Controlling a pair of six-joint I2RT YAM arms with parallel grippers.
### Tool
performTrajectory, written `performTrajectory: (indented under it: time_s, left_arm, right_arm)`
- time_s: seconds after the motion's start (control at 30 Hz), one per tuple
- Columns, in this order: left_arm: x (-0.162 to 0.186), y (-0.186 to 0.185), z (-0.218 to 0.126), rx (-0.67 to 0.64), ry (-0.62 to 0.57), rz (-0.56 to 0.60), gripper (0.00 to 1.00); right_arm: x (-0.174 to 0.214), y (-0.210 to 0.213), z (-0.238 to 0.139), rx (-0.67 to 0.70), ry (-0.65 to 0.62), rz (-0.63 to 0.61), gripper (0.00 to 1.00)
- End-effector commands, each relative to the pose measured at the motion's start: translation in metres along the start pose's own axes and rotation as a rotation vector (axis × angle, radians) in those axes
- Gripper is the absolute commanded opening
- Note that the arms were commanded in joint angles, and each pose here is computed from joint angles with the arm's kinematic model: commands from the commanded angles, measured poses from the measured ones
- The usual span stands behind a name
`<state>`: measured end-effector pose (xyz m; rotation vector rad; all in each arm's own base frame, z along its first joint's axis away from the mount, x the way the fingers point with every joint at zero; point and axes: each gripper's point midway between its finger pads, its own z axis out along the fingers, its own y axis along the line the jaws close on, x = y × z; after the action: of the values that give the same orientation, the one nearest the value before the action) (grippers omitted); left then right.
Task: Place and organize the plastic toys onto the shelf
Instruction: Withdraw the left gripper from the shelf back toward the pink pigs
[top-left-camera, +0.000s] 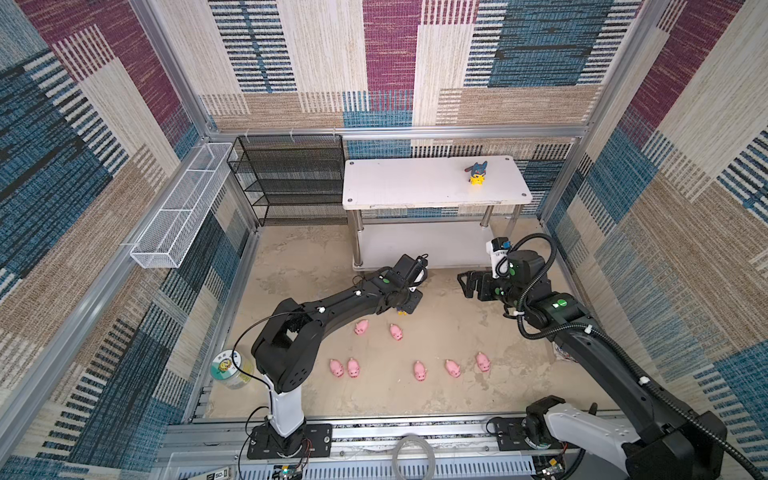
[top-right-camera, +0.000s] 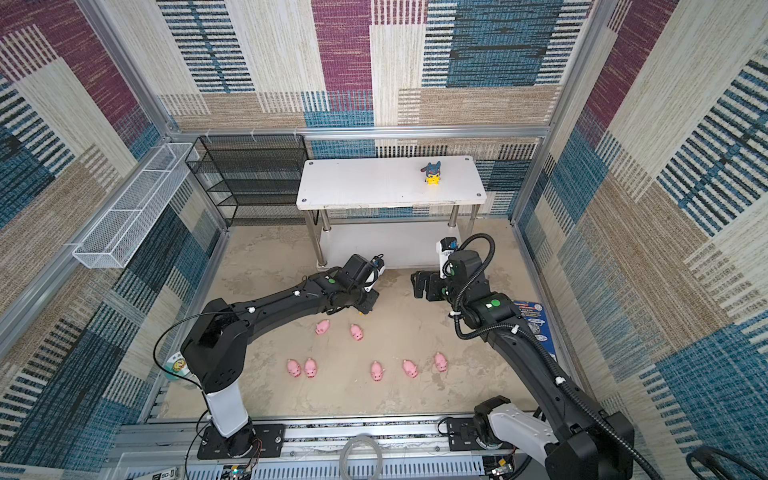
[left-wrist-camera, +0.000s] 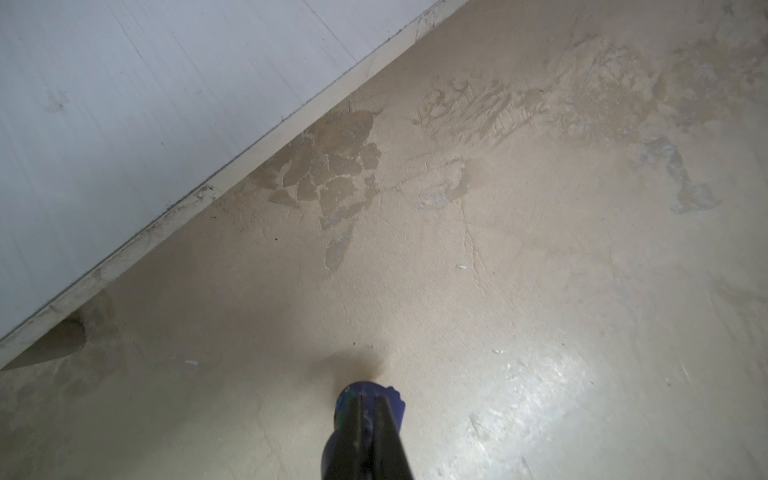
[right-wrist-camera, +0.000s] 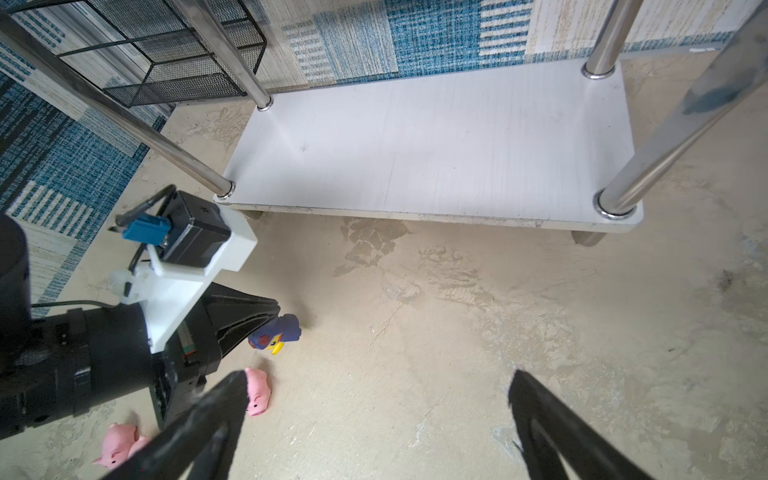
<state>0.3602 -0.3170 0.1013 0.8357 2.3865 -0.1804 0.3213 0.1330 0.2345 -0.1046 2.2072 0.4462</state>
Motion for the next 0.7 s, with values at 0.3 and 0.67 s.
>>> performTrajectory:
  time_s: [0.3, 0.67]
  left_arm:
    - [-0.013, -0.004, 0.022, 0.000, -0.011, 0.010, 0.02]
    - [-0.015, -0.005, 0.020, 0.006, -0.004, 0.014, 0.17]
  right_arm:
    - [-0.008, -0.002, -0.001, 0.019, -0.021, -0.005, 1.00]
    - [-0.008, -0.003, 0.001, 0.025, -0.022, -0.009, 1.00]
